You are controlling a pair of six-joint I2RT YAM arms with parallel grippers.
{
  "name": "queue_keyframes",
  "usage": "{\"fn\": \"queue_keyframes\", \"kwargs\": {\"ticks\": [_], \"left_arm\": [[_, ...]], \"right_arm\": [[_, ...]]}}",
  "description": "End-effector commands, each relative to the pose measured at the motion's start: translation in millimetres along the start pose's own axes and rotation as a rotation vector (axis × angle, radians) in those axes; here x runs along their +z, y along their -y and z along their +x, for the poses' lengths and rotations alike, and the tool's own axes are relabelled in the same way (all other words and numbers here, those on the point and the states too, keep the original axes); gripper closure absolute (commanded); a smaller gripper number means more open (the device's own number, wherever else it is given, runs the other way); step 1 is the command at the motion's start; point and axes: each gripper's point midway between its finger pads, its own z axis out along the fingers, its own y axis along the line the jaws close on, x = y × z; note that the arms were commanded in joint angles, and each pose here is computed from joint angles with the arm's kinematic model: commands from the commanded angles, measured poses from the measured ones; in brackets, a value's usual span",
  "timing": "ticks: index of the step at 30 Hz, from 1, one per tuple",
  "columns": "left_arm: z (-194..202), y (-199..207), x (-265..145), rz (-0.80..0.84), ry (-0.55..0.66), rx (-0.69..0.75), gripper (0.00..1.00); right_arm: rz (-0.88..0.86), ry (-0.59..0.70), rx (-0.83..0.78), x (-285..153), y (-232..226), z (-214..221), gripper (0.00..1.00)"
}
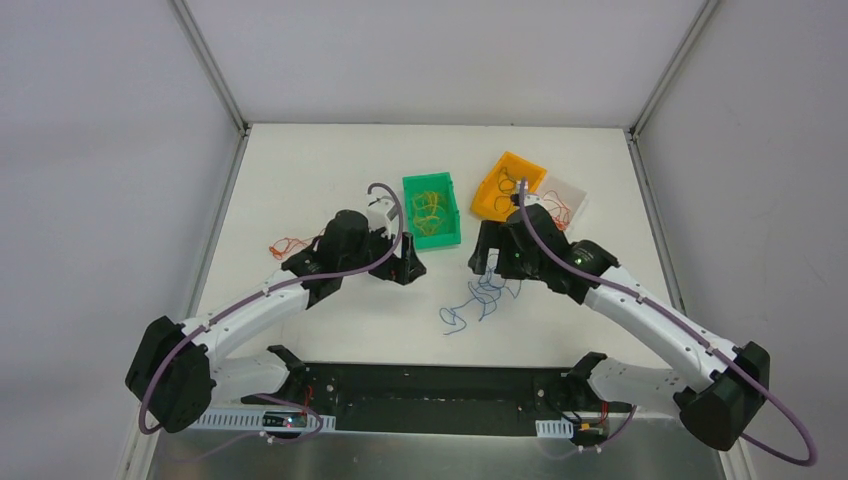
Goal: Untangle the cables
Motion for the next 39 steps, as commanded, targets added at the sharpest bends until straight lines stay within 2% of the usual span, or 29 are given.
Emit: {"fn": "queue_keyframes", "kwargs": {"ticks": [1, 6, 11, 16, 20, 24, 31, 33, 37, 39], "left_arm": [[-14.6, 18.6, 7.3, 0.066, 0.033, 0.009, 0.14], [-6.1, 26.7, 15.1, 0.096, -0.008, -0.003, 0.15], [15.8, 40.8, 20.4, 0.13, -0.073, -0.06, 0.17], [66.0, 77.6, 19.2, 0.187, -0.212, 0.005, 0.19], [95.1, 92.4, 19.1, 0.202, -0.276, -0.043, 0.23], [105.5, 90.5, 28.6, 0.177, -0.264, -0.158, 0.27], [113.1, 89.0, 66.8, 0.158, -0.253, -0.317, 0.33], [113.0, 94.8, 77.1, 0.192, -0.253, -0.345, 0.39], [115.0, 95.8, 92.2, 0.189, -0.266, -0.364, 0.68], [115.5, 88.9, 96.5, 0.156, -0.258, -0.366, 0.77]], "right_arm": [[0.189, -0.008, 0.054, 4.9, 49.8, -6.1, 0.01], [0.198, -0.099, 0.171, 39.1, 81.4, 4.2, 0.01], [0.173, -0.145, 0.254, 76.3, 95.3, -4.8, 0.01], [0.145, -0.159, 0.265, 109.3, 92.2, -26.4, 0.01], [0.092, -0.211, 0.272, 129.3, 83.4, -23.4, 0.01], [0.023, -0.268, 0.288, 130.5, 75.3, -2.4, 0.01], [0.007, -0.328, 0.261, 106.5, 77.2, 38.9, 0.02], [0.007, -0.347, 0.239, 100.7, 75.4, 49.2, 0.03], [-0.002, -0.37, 0.198, 87.5, 69.2, 68.5, 0.04], [0.015, -0.377, 0.173, 82.2, 68.8, 77.0, 0.06]]}}
